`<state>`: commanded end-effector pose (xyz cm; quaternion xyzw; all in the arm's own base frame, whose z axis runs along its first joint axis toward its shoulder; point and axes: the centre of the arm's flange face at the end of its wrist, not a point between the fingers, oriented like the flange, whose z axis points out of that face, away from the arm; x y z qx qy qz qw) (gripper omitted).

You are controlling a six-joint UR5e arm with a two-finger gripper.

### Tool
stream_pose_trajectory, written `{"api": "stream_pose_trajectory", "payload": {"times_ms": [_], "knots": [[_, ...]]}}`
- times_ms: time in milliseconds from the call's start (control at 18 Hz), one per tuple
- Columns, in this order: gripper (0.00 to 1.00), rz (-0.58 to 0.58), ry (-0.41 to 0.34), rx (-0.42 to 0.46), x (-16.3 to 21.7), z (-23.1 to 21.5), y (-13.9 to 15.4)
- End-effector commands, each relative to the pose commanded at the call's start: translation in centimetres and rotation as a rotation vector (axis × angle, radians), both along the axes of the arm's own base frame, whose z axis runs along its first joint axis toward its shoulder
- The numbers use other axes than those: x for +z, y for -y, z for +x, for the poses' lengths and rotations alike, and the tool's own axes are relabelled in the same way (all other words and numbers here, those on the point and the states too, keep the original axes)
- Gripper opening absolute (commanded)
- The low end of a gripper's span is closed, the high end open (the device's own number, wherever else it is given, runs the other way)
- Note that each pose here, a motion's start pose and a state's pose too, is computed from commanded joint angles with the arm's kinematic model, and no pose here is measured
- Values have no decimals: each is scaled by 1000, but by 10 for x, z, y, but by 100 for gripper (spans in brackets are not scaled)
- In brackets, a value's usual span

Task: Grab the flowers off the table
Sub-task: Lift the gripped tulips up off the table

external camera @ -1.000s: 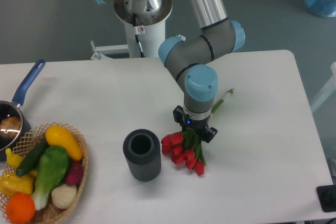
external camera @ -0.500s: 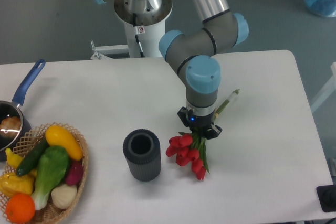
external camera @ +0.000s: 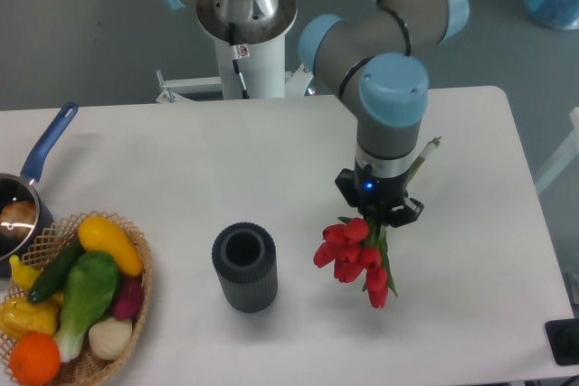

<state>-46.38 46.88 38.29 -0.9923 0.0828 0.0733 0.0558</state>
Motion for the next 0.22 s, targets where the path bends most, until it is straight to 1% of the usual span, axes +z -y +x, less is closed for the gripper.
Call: {"api": "stream_pose_trajectory", "payload": {"times_ms": [111,167,222], "knots": [[0,-25,9,-59,6,0,3],[0,-48,12,-74,10,0,7],[0,-68,15,-66,15,-3,17]]}}
